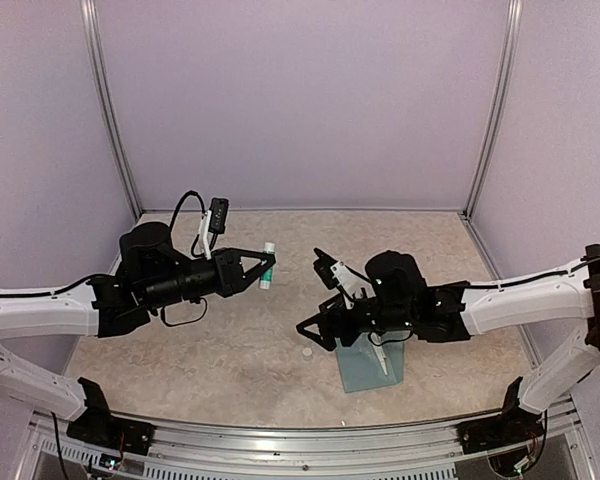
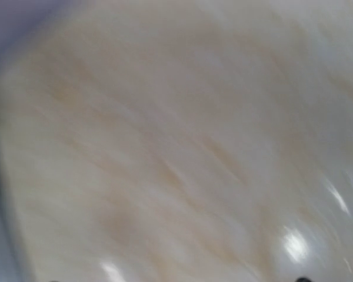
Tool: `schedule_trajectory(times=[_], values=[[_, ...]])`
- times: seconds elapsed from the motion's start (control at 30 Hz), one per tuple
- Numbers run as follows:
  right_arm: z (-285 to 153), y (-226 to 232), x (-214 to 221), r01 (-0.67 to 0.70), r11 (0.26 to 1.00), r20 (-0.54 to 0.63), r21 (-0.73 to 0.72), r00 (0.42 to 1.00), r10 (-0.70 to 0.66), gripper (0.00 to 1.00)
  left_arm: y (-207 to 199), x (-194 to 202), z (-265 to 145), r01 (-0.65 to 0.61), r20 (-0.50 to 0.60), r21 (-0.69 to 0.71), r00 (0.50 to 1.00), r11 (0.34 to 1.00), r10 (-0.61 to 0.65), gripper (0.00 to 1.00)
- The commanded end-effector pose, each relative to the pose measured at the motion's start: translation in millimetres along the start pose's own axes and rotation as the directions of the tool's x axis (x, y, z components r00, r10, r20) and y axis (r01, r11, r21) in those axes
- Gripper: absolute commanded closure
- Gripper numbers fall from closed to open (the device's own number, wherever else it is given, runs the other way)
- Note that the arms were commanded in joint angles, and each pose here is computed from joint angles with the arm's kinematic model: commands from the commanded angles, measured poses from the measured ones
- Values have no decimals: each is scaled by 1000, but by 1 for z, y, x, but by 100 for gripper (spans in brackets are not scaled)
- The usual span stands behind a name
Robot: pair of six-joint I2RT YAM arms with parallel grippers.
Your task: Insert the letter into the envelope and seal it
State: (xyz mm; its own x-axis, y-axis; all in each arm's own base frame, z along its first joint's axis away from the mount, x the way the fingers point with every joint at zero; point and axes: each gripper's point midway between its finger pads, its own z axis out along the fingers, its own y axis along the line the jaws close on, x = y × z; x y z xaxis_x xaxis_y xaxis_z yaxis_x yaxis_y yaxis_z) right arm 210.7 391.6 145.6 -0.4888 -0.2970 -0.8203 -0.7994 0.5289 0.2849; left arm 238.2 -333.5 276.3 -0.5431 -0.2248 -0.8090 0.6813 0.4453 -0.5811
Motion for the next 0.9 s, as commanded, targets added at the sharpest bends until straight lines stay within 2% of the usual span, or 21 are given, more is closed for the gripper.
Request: schedule_trajectory(times=[0.0,0.17,0.43,0.53,0.77,0.87], values=[[-59,60,-79,52,956,286,-290,958,34,16,-64,-29,-5,-107,103,177,991,978,90,80],[-106,95,-111,115,861,402,-496,909,109,16,-107,-37,-13,-121,171,322,983,939,68,79],[-123,131,-124,189,726,394,-661,911,121,42,-138,-42,-19,-127,211,430,977,894,37,79],[-126,137,-127,202,696,395,-689,910,127,48,-142,-40,-19,-127,208,450,978,884,34,79],[-127,142,-135,221,677,406,-702,905,126,50,-146,-34,-16,-123,194,467,980,876,34,79],[-124,144,-137,222,670,400,-709,908,122,56,-147,-33,-16,-124,193,471,981,873,35,79]])
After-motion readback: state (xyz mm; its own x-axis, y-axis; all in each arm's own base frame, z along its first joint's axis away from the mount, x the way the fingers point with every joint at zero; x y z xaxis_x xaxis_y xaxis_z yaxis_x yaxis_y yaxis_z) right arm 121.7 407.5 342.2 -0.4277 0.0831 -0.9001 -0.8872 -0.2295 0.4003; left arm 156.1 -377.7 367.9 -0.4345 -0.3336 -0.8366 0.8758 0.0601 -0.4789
